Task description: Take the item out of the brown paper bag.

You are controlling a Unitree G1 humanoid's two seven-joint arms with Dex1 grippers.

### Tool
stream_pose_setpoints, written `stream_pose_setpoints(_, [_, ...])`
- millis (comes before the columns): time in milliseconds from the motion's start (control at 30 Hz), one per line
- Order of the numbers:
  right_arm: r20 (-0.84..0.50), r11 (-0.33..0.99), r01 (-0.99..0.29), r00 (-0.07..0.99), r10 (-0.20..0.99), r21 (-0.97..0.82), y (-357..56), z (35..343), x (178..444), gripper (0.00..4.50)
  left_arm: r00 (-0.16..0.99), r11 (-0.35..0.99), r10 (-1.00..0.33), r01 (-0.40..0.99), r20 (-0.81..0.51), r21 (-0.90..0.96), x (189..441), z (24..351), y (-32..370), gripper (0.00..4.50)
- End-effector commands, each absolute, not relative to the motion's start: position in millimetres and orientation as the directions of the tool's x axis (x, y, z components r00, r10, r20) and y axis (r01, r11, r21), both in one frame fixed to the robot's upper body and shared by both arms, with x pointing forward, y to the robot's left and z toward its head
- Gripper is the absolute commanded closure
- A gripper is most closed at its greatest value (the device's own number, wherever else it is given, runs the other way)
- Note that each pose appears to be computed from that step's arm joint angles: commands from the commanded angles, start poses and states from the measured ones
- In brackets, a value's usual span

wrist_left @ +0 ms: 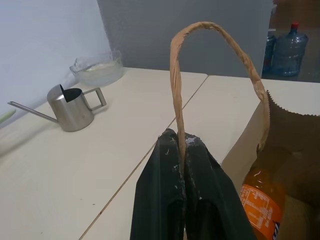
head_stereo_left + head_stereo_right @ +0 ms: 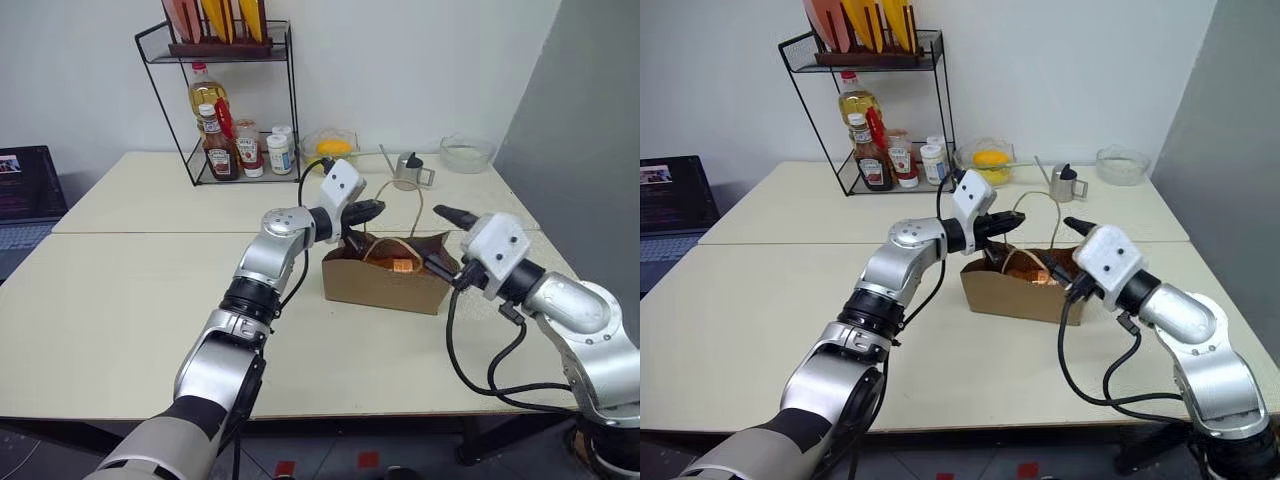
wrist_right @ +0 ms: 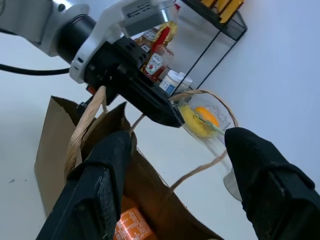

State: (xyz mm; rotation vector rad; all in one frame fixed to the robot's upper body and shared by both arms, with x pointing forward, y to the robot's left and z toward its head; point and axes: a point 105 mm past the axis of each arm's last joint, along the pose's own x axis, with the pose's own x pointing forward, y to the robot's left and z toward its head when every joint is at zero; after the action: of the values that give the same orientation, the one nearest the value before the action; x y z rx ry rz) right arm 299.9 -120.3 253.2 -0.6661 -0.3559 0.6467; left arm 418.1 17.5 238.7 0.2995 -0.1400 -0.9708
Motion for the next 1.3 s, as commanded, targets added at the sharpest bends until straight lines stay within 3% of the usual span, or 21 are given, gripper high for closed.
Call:
stream_pose_setpoints(33, [0.167, 0.641, -0.329, 0.792, 0.587, -0.693, -132, 276, 311, 1.28, 0.554, 0.530, -0.832, 0.773, 0.036, 0.349, 415, 257, 15, 4.50])
stream_pose_setpoints(133, [0.153, 0.608, -0.307, 0.796, 0.586, -0.732, -137, 282, 319, 1.28, 0.554, 0.531, -0.831, 0.772, 0.040, 0.350, 415, 258, 15, 4.50])
stream_pose_setpoints(267, [0.030, 0.487, -0.397, 0.751, 0.659, -0.778, -126, 271, 323, 1.28, 0.555, 0.533, -0.831, 0.770, 0.044, 0.351, 415, 259, 14, 4.50])
stream_pose_setpoints(400, [-0.099, 0.375, -0.499, 0.692, 0.716, -0.781, -113, 250, 321, 1.28, 0.555, 0.534, -0.830, 0.769, 0.048, 0.351, 414, 259, 13, 4.50])
stream_pose_setpoints(567, [-0.339, 0.181, -0.657, 0.582, 0.740, -0.732, -106, 206, 300, 1.28, 0.553, 0.537, -0.831, 0.768, 0.060, 0.349, 412, 262, 15, 4.50])
stream_pose_setpoints(967, [-0.530, 0.049, -0.747, 0.514, 0.674, -0.663, -112, 177, 287, 1.28, 0.433, 0.424, -0.899, 0.828, 0.062, 0.366, 384, 271, -3, 4.50])
stream_pose_setpoints(1300, [-0.601, 0.053, -0.739, 0.585, 0.545, -0.672, -124, 169, 314, 1.28, 0.403, 0.374, -0.915, 0.812, 0.033, 0.448, 375, 263, -12, 4.50])
